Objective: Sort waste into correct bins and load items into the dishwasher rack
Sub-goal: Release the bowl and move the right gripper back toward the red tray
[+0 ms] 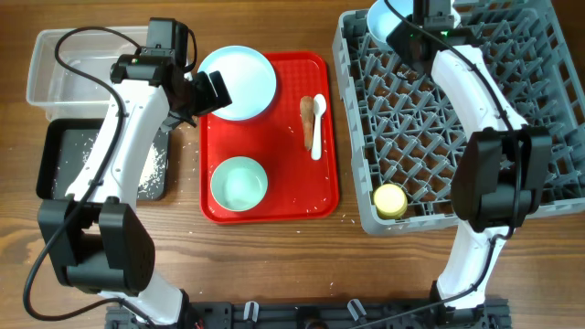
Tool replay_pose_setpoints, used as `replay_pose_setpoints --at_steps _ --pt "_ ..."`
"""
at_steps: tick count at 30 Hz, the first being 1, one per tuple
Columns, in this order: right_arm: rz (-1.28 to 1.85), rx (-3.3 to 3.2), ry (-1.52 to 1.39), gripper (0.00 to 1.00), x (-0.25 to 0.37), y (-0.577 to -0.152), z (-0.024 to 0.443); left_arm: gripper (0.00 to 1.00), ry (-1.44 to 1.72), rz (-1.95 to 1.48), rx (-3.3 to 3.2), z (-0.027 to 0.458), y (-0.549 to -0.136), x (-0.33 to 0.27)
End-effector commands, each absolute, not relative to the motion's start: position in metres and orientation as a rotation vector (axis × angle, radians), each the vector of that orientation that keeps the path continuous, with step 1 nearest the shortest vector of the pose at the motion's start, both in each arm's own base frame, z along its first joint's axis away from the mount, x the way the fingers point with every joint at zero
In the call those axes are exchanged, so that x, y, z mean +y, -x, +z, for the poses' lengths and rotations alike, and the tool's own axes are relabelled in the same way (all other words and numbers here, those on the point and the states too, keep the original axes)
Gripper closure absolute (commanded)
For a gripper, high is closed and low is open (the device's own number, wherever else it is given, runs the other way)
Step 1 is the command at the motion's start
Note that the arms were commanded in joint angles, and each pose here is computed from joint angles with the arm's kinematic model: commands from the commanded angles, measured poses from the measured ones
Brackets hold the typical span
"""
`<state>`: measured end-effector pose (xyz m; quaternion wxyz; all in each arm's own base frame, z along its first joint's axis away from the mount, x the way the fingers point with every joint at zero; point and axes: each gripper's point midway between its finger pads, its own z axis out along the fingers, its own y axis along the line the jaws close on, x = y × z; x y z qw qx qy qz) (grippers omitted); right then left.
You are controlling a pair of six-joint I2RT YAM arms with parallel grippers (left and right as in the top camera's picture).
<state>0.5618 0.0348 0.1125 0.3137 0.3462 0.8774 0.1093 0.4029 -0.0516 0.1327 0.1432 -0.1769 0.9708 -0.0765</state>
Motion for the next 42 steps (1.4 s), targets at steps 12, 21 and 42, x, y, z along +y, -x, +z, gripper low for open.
replay_pose_setpoints --at_steps 12,21,42 --pt "0.012 2.184 -0.673 0.96 0.007 -0.545 0.209 0.0 0.503 -0.213 2.757 0.147 -0.407 -0.05" --pt "-0.947 1.944 -0.338 0.96 0.035 -0.509 0.257 0.0 0.503 -0.213 2.757 0.147 -0.407 -0.05" --pt "-1.192 2.081 -0.066 0.96 0.046 -0.525 0.164 0.0 0.503 -0.213 2.757 0.147 -0.407 -0.05"
